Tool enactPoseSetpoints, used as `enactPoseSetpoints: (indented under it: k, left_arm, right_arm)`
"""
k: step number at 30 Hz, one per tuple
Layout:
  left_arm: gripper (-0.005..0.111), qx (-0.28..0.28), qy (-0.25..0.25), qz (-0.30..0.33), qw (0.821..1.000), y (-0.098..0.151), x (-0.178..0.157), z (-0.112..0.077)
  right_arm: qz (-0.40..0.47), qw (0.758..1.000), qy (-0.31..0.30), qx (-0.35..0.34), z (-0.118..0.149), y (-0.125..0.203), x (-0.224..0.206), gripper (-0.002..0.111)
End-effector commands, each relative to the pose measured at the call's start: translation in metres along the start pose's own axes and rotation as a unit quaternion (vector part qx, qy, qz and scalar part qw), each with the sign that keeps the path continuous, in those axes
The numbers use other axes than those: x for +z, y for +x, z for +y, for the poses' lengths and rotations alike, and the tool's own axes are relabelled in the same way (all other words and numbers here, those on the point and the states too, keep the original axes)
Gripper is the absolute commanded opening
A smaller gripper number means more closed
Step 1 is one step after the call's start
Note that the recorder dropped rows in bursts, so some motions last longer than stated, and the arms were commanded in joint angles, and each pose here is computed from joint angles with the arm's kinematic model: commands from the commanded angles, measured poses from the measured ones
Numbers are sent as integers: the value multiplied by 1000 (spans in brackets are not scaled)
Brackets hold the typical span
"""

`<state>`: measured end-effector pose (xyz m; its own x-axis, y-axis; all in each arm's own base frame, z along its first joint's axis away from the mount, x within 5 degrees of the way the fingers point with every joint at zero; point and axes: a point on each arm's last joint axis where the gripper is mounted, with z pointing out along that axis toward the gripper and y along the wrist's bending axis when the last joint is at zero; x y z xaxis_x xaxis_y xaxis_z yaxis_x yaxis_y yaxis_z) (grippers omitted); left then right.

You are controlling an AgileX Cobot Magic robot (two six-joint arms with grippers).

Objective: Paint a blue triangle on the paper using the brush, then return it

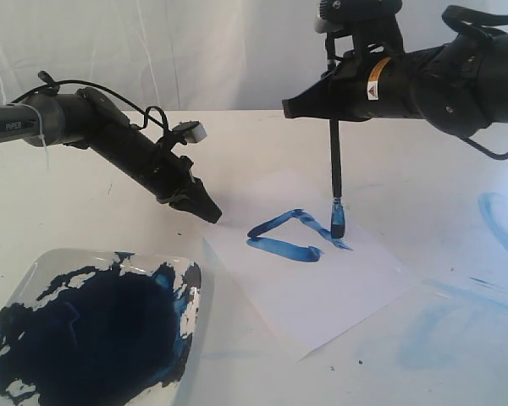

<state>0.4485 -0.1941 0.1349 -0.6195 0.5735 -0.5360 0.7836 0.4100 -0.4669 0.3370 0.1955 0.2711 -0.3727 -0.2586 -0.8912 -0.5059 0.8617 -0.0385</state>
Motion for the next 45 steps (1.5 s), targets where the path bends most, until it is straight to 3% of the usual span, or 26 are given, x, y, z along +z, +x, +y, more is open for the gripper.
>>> enactPoseSetpoints:
  k: [1,9,16,45]
  left_arm:
    - [0,-1,14,-2,1000,-2,-1,-3]
    - [0,-1,14,-2,1000,-2,-1,-3]
    - [0,-1,14,-2,1000,-2,-1,-3]
    - [0,0,15,-1,1000,-2,-1,-4]
  right_arm:
    - [-27,999,-10,18,1,-7,-4,0]
    - [-37,996,-19,79,3,-9,-5,0]
    - [-17,997,-30,69,21,-6,-5,0]
    - [43,999,3,19,14,8,-1,0]
